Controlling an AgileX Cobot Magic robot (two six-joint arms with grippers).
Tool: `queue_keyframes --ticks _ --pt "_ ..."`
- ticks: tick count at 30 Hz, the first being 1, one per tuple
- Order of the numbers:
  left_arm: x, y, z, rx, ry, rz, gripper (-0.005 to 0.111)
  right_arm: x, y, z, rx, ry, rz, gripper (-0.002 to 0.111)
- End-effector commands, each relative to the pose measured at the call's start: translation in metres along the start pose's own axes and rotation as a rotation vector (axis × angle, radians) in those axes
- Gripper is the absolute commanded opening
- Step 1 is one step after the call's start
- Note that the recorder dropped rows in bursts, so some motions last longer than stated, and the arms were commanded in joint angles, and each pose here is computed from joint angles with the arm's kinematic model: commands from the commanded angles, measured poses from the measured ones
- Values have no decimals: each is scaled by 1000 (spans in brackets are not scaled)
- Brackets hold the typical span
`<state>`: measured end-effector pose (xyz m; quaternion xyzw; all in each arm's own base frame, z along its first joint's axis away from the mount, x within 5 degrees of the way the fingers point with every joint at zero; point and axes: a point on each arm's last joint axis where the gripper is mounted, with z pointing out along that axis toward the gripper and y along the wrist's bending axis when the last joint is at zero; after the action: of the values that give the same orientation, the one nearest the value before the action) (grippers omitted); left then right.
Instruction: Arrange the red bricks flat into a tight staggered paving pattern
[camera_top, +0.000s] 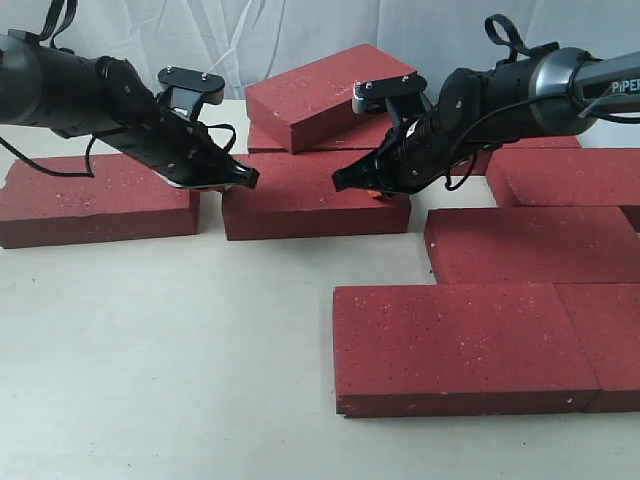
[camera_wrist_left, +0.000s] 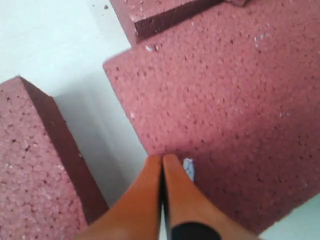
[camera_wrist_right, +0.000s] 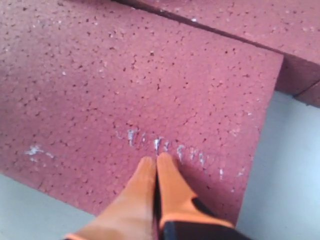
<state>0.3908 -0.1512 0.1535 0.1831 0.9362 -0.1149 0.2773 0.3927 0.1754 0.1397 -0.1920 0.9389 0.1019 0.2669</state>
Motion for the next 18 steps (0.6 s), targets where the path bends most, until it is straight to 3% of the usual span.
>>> queue_keyframes --ticks 1,4,10,18 --pt "-4 -17 5 8 -57 7 0 7 -20 3 28 54 -3 -1" --pt "-6 -31 6 15 -91 33 0 8 -28 2 40 62 8 -1" --pt "-3 -30 4 19 -51 72 0 9 -28 2 35 81 12 -1" --pt "-4 -33 -23 40 22 141 0 15 -23 2 -10 144 74 -1"
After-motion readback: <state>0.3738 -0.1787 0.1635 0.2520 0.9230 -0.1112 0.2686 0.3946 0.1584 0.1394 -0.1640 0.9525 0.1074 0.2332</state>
